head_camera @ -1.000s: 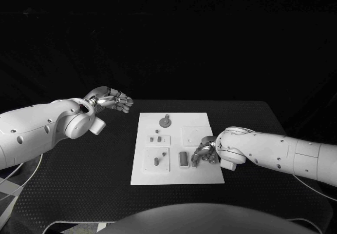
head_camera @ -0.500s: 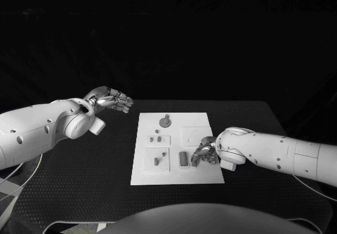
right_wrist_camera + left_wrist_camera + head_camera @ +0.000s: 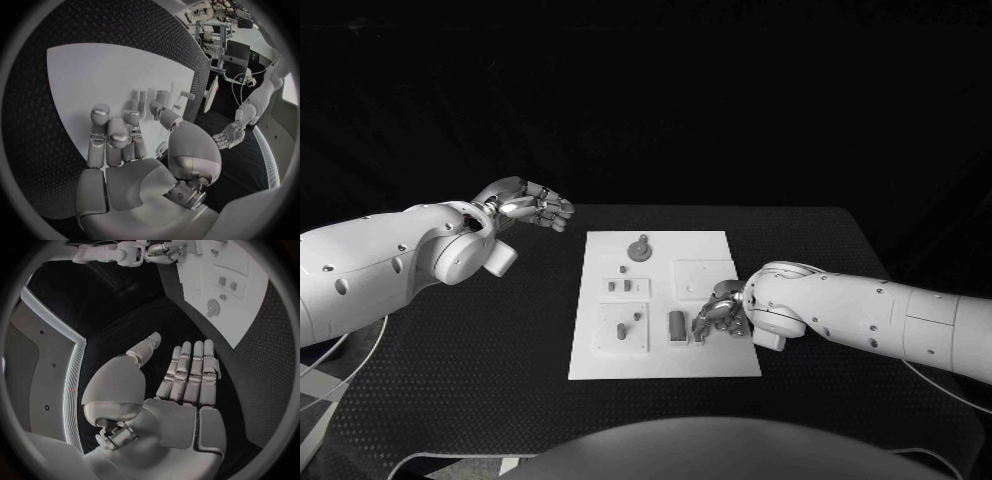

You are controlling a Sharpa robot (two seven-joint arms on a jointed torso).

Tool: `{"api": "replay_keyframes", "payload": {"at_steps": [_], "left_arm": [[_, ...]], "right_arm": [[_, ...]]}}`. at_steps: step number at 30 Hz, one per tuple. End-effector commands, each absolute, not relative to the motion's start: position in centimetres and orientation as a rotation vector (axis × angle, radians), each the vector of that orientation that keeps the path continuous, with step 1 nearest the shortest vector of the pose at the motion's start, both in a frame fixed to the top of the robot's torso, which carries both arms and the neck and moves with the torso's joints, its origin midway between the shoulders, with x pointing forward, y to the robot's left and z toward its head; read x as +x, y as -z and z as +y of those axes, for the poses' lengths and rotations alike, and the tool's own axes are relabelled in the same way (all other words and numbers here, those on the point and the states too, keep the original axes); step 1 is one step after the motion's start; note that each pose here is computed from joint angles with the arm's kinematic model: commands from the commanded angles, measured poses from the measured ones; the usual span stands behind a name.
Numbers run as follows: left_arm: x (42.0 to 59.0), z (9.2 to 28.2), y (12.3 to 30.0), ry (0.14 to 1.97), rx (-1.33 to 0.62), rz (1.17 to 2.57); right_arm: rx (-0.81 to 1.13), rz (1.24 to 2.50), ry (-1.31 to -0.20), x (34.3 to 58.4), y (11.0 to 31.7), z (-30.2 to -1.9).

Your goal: Assemble the parts on the task board

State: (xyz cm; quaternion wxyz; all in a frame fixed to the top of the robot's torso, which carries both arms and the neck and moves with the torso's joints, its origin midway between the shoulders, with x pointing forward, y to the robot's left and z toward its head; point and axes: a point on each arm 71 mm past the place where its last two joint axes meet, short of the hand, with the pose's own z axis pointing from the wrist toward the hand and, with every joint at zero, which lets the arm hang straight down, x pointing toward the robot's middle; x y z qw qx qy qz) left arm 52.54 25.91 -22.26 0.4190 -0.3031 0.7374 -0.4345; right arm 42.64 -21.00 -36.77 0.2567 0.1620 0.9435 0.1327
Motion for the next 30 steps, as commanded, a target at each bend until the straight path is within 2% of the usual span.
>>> {"api": "replay_keyframes", "payload": {"at_steps": [1, 15, 22, 25, 27, 30], "left_arm": [[52.5, 25.7, 22.2, 1.104, -0.756, 1.852], [52.6, 25.8, 22.2, 1.102, -0.755, 1.846], [52.9, 26.2, 22.2, 1.090, -0.759, 1.833], [53.2, 26.3, 22.2, 1.093, -0.756, 1.822], [53.4, 26.4, 22.4, 1.099, -0.762, 1.807], [53.8, 26.5, 22.5, 1.109, -0.770, 1.771]], "right_arm": [[0.428, 2.542, -0.397, 42.7, 36.6, -20.6], [0.439, 2.472, -0.401, 42.6, 36.0, -21.5], [0.436, 2.401, -0.445, 43.5, 34.0, -21.9], [0.461, 2.323, -0.564, 44.9, 32.5, -21.9], [0.523, 2.237, -0.683, 46.3, 31.3, -22.1], [0.514, 2.099, -0.815, 48.2, 29.5, -22.5]]}}
